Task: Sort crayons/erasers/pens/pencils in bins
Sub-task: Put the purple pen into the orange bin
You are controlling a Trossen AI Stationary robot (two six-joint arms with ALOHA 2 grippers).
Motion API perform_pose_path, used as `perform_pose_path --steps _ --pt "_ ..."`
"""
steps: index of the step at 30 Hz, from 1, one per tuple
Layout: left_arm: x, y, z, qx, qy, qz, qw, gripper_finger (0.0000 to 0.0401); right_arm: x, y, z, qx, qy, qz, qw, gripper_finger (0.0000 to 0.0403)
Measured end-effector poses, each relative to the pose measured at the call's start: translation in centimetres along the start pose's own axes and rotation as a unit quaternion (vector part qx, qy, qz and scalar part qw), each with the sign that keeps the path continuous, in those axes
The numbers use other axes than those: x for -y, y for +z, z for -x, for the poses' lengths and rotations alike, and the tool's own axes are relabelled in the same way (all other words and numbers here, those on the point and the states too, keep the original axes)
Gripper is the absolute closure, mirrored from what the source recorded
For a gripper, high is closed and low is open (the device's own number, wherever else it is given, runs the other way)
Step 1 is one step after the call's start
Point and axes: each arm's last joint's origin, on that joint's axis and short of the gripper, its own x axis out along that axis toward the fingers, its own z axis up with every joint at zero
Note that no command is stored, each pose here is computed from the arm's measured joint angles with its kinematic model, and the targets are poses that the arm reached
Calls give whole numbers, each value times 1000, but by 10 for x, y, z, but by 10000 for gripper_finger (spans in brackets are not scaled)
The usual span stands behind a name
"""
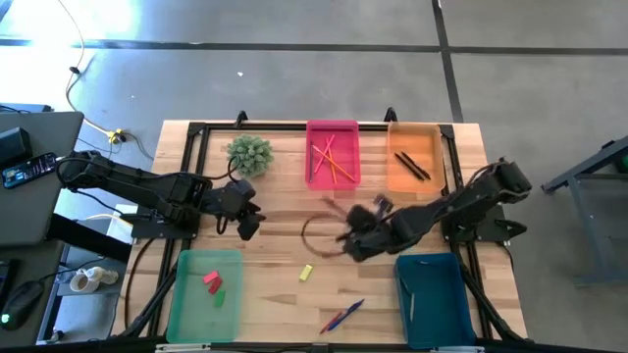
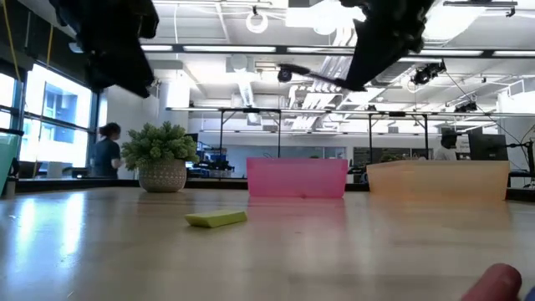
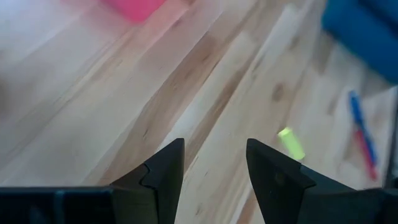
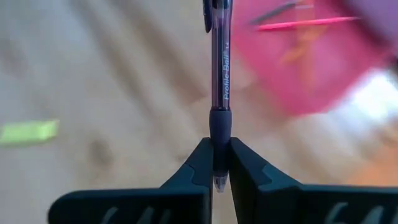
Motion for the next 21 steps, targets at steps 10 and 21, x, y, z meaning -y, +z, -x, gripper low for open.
perform_pose_path --steps 10,21 --pt "14 15 2 76 -70 4 995 240 91 22 36 20 -131 -116 984 393" --pt "30 40 25 136 -97 -6 986 240 184 36 50 -24 -220 -171 960 393"
